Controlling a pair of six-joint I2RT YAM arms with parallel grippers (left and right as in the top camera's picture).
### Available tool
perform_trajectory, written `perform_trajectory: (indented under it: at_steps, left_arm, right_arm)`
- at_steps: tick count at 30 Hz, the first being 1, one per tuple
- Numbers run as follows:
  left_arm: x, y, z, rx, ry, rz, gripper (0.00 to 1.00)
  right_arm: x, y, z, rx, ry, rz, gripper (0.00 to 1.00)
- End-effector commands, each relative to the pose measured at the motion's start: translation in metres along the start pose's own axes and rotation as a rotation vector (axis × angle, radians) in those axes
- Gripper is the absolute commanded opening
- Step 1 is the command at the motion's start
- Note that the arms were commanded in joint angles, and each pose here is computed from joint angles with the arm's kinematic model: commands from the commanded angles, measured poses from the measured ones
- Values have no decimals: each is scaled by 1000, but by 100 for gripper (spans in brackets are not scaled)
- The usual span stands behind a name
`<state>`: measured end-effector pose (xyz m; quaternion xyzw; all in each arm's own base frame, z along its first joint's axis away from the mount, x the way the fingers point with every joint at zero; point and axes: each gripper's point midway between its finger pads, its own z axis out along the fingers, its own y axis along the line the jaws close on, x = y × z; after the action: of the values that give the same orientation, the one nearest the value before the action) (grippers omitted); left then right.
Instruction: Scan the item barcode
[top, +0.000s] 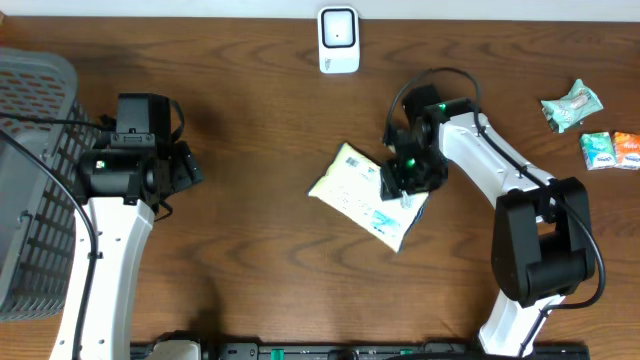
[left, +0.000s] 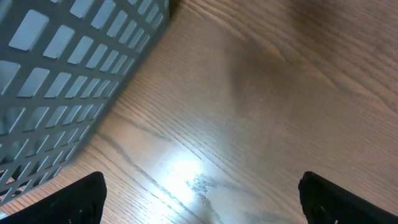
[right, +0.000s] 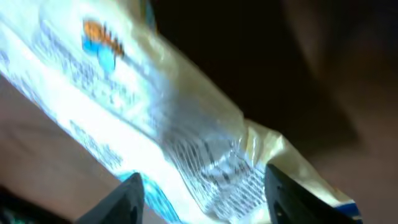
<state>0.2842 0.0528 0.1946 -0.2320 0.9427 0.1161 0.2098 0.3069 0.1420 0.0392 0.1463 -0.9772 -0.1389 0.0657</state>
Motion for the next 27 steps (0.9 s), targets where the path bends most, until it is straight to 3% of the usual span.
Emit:
perform_trajectory:
  at_steps: [1,4,5,7,10,18,23,24,27]
  left_arm:
    - [-2,4,0,-20,-7,3,98]
    - [-2,4,0,-20,-7,3,98]
    - [-2,4,0,-20,-7,3,98]
    - [-2,4,0,-20,-7,3,98]
    - [-2,4,0,-20,-7,3,98]
    - [-2,4,0,-20,-7,3,97]
    - [-2,4,0,-20,-7,3,98]
    - [-2,4,0,-20,-7,3,98]
    - [-2,4,0,-20,-7,3,98]
  right_arm:
    - [-10,11,-27,7,-71,-30,63]
    - [-23,15,-40,11,-148,-96,71]
    - [-30,15,-43,14,-181,-117,82]
    - [-42,16,-46,18,-228,-149,94]
    - [-53,16,-45,27,-274,-207,98]
    - [-48,11,-15,5,-261,-248,88]
    - [-28,46,7,-232,-250,-383,88]
    - [-25,48,11,-243,-249,-390,86]
    - [-18,46,24,-238,-235,-393,66]
